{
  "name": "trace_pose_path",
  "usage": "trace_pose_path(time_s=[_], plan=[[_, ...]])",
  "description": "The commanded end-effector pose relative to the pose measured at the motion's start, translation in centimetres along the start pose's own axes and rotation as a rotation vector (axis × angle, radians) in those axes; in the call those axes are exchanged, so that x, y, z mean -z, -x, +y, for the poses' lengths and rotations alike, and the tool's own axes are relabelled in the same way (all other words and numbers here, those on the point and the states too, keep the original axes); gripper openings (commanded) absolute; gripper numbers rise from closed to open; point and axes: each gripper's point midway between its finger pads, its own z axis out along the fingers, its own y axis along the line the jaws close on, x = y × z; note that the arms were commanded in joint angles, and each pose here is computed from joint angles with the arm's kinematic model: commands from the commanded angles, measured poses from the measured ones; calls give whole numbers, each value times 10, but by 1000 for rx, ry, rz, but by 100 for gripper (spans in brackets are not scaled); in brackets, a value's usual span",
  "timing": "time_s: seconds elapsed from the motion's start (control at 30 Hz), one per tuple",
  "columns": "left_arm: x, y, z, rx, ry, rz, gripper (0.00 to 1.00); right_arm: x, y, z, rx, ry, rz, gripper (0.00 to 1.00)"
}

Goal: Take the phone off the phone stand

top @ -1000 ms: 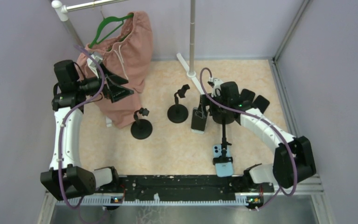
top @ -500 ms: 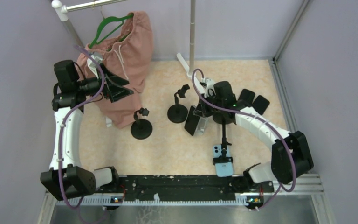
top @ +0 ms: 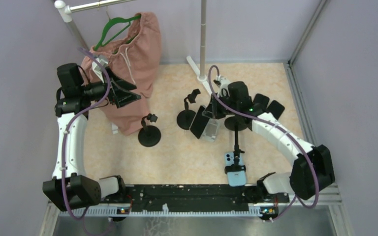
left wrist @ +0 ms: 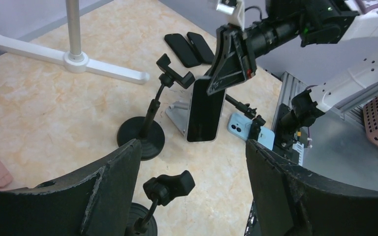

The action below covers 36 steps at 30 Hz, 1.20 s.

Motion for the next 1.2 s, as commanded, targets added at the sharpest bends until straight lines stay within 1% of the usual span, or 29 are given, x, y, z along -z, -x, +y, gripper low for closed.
trace_pose_path(time_s=[0.0,0.07,0.13,0.2,0.27,0.37,0.4,0.43,0.5,0.57,0.7,0.8,0.87,1.0,1.17], plan=[[2,-5,-4,6,-26,2,84,70,97,32,8,50,-308,0],[1,-7,-3,11,-26,4,84,97,114,12,-80,-11,-393,0],[1,-8,-3,14,-31,5,84,130,127,-19,-196,-94,-501,0],[1,-9,-3,15,-37,6,83,165,131,-46,-304,-187,-608,0],[1,-9,-4,11,-44,5,83,189,125,-74,-392,-322,-657,0],[1,-9,-5,5,-48,4,84,229,103,-128,-555,-606,-706,0],[1,-9,-4,5,-50,3,83,235,94,-139,-589,-671,-704,0],[1,-9,-4,5,-53,3,84,239,85,-150,-619,-724,-705,0],[0,-10,-4,8,-57,3,84,238,70,-170,-696,-766,-698,0],[0,-10,-3,12,-62,3,84,242,52,-194,-771,-847,-689,0],[0,-8,-5,9,-76,0,84,260,17,-231,-852,-1043,-712,0],[0,-8,-7,6,-85,-2,84,264,-7,-251,-896,-1131,-703,0],[0,-9,-6,7,-87,-2,84,260,-24,-264,-958,-1146,-686,0],[-1,-9,-3,16,-77,0,84,231,-51,-278,-1093,-1042,-656,0],[-1,-8,-2,22,-68,2,90,222,-93,-289,-1206,-1092,-600,0]])
